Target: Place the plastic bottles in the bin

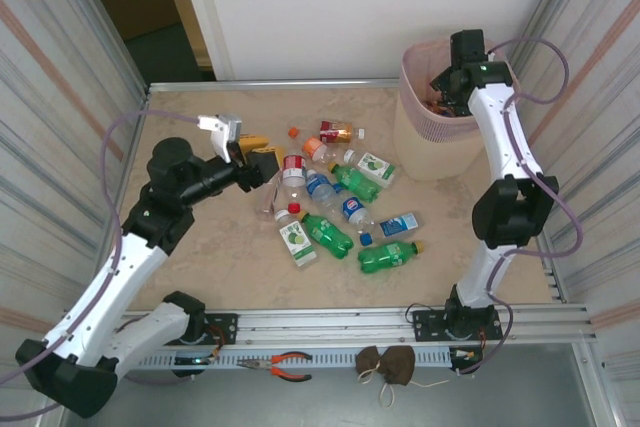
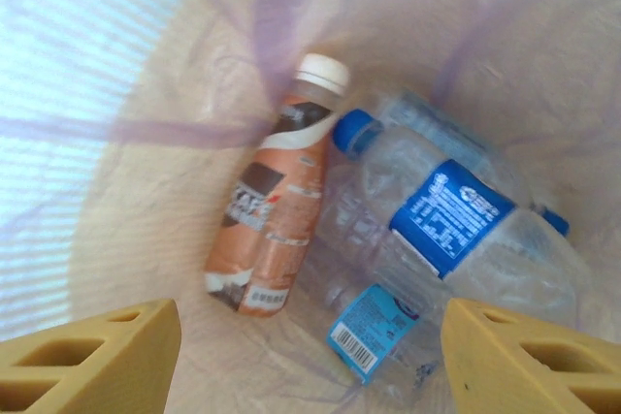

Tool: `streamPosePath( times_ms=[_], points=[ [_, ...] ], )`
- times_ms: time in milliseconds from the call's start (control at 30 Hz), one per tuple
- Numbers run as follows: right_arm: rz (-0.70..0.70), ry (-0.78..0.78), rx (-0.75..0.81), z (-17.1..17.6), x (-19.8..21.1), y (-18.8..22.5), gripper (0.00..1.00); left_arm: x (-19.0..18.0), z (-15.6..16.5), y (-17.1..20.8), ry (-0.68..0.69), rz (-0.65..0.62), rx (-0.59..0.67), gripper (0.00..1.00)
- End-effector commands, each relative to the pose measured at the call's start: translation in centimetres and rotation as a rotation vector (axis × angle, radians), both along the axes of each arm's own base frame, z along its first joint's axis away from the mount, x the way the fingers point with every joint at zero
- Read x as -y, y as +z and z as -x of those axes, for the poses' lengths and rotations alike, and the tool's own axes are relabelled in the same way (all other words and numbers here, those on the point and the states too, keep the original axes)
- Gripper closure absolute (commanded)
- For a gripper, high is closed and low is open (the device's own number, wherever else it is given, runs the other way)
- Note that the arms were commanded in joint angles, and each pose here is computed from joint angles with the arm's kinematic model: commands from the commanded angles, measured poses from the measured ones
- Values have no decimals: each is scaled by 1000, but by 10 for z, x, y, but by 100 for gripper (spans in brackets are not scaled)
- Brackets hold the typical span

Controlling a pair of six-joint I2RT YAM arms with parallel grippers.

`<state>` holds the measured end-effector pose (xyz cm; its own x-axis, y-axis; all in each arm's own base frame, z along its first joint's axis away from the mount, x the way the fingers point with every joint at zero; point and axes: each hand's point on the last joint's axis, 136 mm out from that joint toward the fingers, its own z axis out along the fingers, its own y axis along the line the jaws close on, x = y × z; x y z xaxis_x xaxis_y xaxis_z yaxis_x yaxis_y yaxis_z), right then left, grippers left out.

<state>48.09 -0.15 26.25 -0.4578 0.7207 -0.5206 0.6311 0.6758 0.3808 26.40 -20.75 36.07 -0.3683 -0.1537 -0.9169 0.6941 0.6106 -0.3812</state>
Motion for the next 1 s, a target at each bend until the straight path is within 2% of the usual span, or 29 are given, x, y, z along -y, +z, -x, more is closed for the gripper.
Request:
streamPosePath(
  times_ms=[0, 67, 500, 733, 967],
  points=[
    [89, 275, 186, 0, -22, 56, 30, -9, -9, -23, 63, -114, -78, 39],
    [89, 357, 226, 6, -30, 63, 30, -13, -15, -41, 98, -169, -138, 40],
    [133, 444, 316, 72, -30, 104, 31, -36, -31, -148, 146, -566, -454, 43],
    [127, 461, 378, 97, -32, 114, 31, -38, -44, -195, 117, -705, -557, 43],
    [129, 454, 384, 106, -30, 114, 32, -47, -60, -236, 97, -832, -648, 43]
  ],
)
